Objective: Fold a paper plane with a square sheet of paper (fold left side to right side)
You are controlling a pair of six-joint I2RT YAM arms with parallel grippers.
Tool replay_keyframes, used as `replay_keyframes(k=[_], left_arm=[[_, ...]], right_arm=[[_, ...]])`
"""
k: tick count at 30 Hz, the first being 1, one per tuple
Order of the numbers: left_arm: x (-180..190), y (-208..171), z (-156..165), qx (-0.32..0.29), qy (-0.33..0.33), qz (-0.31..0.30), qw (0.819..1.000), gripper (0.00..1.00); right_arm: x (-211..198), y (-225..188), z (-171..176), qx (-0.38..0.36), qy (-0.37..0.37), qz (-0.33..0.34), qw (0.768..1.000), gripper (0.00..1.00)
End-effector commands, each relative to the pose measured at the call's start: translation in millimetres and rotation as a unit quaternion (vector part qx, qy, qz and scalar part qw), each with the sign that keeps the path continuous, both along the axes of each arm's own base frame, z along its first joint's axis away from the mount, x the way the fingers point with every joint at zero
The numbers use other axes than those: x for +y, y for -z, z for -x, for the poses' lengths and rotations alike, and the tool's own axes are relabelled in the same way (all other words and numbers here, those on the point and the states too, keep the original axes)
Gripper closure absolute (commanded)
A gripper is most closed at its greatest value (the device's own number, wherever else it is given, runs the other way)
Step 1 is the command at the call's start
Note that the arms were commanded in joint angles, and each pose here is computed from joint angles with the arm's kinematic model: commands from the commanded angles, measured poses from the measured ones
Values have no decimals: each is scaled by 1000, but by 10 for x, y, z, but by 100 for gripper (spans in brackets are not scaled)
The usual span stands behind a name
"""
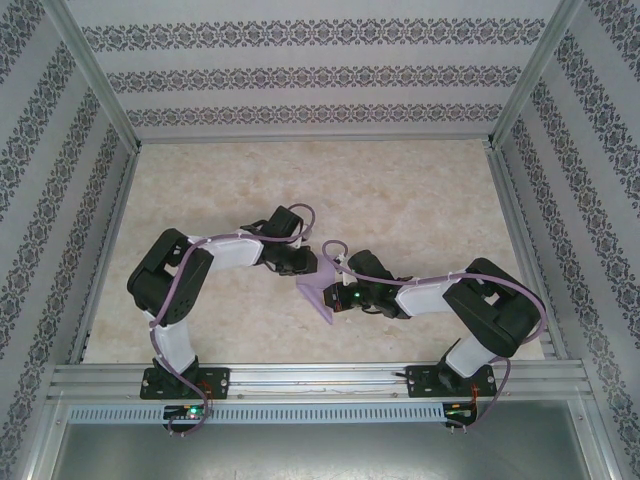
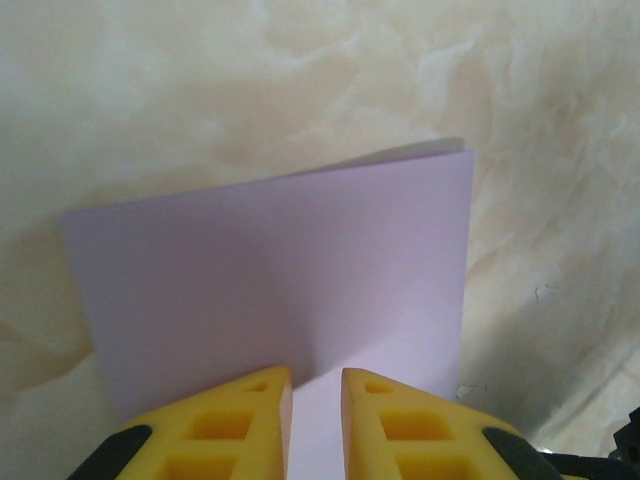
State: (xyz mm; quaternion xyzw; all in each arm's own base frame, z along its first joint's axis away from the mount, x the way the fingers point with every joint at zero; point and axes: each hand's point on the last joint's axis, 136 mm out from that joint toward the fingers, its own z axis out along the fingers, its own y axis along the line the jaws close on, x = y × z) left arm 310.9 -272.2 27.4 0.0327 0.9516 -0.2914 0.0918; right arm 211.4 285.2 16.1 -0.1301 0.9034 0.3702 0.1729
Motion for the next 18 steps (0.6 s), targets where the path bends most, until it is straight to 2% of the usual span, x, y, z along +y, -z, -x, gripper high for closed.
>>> replay_keyframes(k=[1,11,18], left_arm=[[140,-322,-132,-45,-19,-15,999,80],[566,-715,24,-107,-51,-8,993,82],[538,-769,291,-109,-51,54,991,86]], right_arm=[[-189,335,143,24,1,58,998,100],[-180,342,133,27,1,65,998,100],[-192,340,139,28,1,71,997,100]])
